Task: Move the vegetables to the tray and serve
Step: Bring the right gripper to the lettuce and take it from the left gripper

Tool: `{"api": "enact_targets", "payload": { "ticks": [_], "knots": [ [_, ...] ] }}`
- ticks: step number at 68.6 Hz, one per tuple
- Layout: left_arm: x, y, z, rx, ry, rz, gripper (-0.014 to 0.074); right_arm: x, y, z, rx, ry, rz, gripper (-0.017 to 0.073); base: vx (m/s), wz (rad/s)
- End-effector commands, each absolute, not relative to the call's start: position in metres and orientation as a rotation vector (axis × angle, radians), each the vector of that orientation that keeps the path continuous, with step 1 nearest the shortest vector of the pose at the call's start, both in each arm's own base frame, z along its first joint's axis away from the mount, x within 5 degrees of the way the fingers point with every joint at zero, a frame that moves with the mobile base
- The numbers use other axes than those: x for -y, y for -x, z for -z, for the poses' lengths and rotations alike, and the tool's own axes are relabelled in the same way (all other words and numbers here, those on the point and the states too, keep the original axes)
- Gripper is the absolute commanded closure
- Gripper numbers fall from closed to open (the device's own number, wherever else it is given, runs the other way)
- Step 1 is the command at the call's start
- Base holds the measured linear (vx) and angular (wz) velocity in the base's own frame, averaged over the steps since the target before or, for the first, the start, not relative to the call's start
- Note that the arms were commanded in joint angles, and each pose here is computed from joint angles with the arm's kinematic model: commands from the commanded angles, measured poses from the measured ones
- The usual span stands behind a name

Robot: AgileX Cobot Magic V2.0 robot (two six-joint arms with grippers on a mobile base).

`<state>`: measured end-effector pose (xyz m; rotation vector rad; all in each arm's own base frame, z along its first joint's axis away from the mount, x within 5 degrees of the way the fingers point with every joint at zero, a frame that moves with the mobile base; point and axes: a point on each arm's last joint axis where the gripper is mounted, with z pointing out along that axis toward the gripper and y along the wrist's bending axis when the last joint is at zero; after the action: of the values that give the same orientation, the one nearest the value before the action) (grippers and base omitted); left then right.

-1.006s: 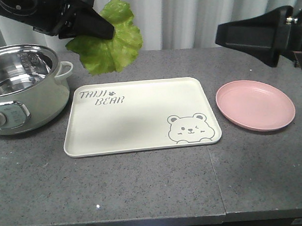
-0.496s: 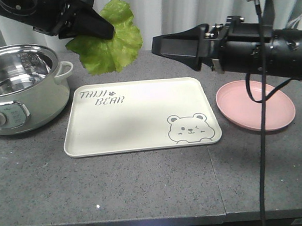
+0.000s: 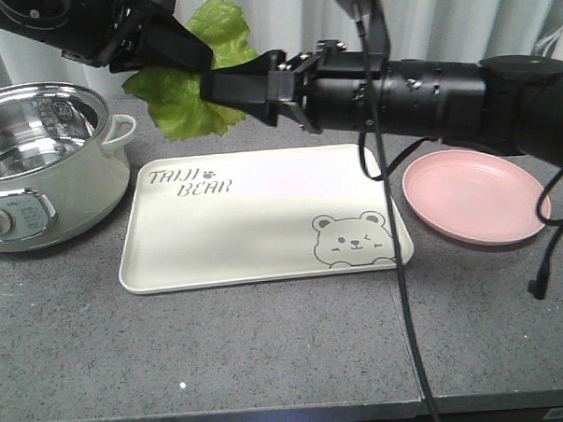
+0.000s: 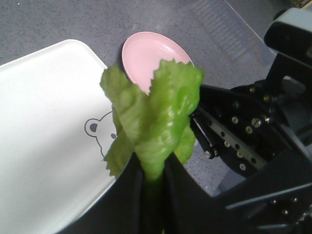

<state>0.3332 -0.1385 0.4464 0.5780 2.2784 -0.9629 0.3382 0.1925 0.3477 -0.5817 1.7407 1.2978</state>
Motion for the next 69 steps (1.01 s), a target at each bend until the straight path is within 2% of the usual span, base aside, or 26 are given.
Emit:
{"api": "enact_targets", "payload": {
  "ticks": [1,11,19,43,58,69],
  "knots": [
    [0.1401,-0.3132,-0.4732,-2.177,-0.602,1.025,0.0601,-0.1955,-0.3298,-0.3749,-1.618,0.61,-1.334,-0.0019,0.0,0.0],
    [0.1401,-0.3131,-0.4731,-2.178,-0.603,1.026,0.0601,-0.1962,-0.3292,-0.3745,-1.6,0.635,-1.335,0.0031,0.0,0.0],
    [0.1401,-0.3131,-0.4731,-2.178,-0.603,1.026,0.0601,-0.1964,-0.3284,-0.3761,-1.575,0.646,-1.341,0.0126,0.0,0.0],
    [0.1401,-0.3132,-0.4732,-2.178,-0.602,1.025,0.0601,-0.1966,-0.328,-0.3761,-1.555,0.676,-1.316,0.0575,0.0,0.0],
    [0.1401,-0.3137,-0.4736,-2.174,-0.593,1.026,0.0579,-0.1967,-0.3274,-0.3762,-1.552,0.682,-1.322,0.0568,0.0,0.0],
    [0.14,-0.3141,-0.4737,-2.171,-0.59,1.024,0.0466,-0.1962,-0.3277,-0.376,-1.553,0.683,-1.319,0.0568,0.0,0.0]
  ]
}}
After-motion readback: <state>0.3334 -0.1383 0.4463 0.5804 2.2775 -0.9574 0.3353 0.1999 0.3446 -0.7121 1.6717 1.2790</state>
